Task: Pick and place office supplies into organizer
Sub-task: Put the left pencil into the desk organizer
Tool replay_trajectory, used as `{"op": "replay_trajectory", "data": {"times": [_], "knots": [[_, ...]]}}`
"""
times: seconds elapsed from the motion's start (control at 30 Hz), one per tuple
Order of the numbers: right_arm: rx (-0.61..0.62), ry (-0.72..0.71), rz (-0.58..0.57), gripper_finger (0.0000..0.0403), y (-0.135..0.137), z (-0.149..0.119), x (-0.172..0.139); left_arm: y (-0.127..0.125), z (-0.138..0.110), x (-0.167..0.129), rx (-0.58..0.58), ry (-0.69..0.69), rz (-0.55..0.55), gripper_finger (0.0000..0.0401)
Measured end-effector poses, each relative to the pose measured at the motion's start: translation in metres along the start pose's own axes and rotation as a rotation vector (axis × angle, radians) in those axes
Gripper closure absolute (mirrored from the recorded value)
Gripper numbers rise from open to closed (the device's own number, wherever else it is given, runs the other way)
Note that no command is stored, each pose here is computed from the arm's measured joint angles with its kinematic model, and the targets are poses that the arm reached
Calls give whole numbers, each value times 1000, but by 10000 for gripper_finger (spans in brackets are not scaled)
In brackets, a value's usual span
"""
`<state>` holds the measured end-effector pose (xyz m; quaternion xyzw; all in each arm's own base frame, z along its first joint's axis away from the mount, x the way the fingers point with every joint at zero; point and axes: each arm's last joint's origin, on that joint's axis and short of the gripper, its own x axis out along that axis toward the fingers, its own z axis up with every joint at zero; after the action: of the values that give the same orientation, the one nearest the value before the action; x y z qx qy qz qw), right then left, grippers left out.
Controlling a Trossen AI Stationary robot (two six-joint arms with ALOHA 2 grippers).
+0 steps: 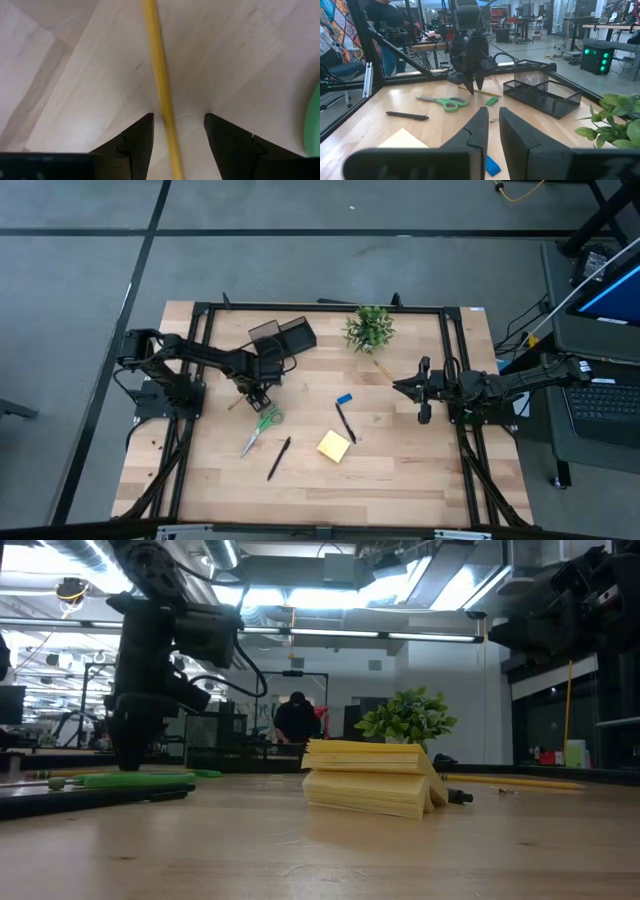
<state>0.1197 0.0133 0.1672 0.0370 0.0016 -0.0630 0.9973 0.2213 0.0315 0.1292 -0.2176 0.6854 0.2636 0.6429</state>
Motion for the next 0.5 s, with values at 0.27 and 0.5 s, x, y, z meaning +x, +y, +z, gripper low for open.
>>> {"op": "replay_trajectory", "data": {"times": [0.27,0.5], "knots": [[2,-1,1,354,0,0,0,7,5,1,-1,22,-43,252],[3,-3,1,354,0,0,0,9,6,1,12,20,-55,266]]}}
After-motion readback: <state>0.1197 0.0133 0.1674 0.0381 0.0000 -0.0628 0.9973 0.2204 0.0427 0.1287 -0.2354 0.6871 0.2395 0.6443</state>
